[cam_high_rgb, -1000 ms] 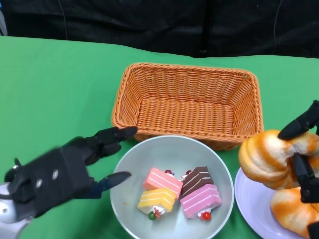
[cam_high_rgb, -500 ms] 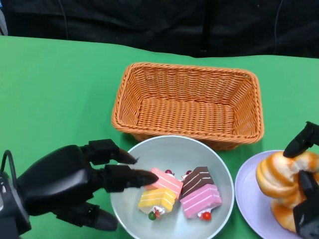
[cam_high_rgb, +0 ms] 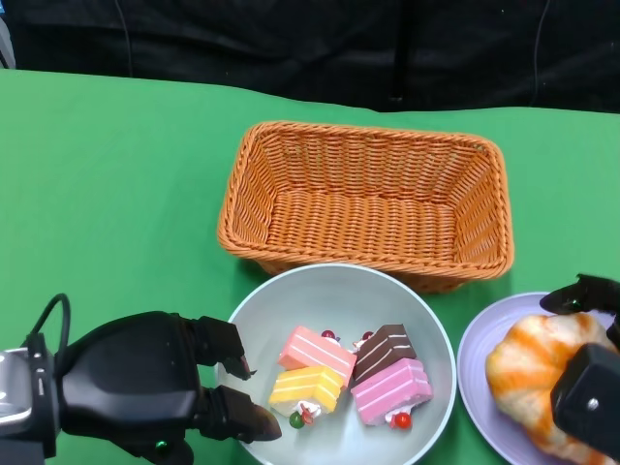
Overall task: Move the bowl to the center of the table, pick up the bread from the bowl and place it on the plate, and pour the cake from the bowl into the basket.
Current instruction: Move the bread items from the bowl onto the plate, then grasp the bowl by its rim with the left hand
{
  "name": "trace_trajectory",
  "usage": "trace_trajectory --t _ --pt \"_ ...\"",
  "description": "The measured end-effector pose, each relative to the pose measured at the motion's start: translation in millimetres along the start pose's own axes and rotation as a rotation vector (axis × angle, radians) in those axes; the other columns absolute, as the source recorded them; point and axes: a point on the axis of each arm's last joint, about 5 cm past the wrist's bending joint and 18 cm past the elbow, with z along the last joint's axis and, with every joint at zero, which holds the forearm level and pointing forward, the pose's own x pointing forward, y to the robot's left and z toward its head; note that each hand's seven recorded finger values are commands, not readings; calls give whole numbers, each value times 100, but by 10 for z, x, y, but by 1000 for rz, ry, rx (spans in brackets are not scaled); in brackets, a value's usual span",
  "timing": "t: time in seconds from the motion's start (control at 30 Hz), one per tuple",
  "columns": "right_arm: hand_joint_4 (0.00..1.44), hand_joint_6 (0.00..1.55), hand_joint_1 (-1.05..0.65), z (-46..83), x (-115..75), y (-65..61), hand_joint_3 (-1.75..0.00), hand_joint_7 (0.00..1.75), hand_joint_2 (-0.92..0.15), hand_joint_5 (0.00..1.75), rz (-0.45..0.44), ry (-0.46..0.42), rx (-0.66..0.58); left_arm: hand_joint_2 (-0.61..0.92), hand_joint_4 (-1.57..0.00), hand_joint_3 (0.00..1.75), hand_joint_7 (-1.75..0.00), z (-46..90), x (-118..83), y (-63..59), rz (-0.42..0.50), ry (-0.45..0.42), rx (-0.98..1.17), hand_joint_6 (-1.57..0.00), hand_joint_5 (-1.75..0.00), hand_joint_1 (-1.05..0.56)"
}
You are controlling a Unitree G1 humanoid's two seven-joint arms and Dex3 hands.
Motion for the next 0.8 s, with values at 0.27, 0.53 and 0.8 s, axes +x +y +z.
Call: trace_trajectory --t 0.27,0.53,0.8 --pt "0 18 -73 151 -166 -50 -23 1 -92 31 -20 -59 -191 92 -51 4 -14 -114 139 -159 17 -73 113 -86 -87 -45" --pt "0 18 -76 260 -310 -106 -28 0 -92 33 -68 -110 -233 82 -51 0 -12 -244 266 -321 100 -149 210 -91 -100 -39" --pt "0 14 -73 386 -472 -171 -34 0 -92 38 -124 -154 -171 87 -71 0 -67 -346 361 -423 223 -230 222 -105 -164 -41"
